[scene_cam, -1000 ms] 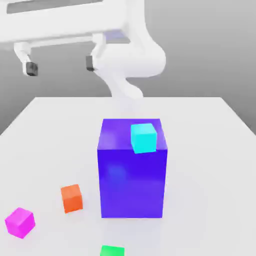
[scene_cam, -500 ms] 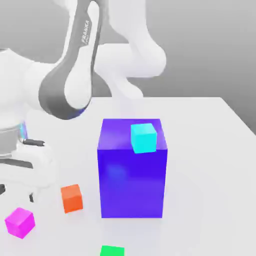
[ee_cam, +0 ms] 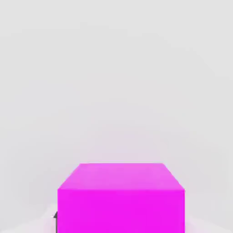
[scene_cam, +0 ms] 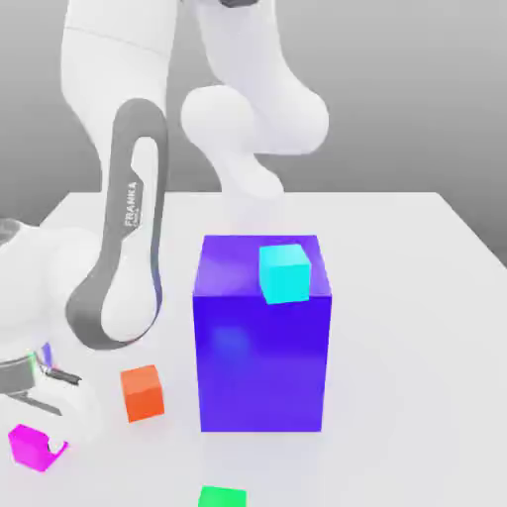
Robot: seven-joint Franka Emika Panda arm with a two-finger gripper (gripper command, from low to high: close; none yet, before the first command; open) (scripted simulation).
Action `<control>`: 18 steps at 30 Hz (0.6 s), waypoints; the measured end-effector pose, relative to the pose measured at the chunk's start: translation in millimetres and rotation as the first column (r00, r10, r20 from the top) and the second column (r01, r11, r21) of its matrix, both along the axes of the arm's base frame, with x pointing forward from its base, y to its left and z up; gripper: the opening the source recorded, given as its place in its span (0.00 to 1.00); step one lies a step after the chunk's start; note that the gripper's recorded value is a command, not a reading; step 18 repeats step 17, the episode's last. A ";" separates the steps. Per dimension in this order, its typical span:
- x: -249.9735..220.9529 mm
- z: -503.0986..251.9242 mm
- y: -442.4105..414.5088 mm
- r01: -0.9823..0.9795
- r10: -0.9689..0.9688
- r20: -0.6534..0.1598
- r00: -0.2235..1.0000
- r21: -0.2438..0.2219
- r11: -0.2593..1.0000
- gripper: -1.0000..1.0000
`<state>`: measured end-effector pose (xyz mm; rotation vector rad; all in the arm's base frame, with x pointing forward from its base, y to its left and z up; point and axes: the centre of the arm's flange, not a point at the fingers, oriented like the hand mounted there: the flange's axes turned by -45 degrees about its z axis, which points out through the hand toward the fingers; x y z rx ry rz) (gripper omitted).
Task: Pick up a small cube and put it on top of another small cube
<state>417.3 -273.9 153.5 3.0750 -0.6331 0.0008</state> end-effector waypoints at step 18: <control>112.1 29.8 235.4 -0.590 0.590 0.000 0.808 0.003 0.808 1.00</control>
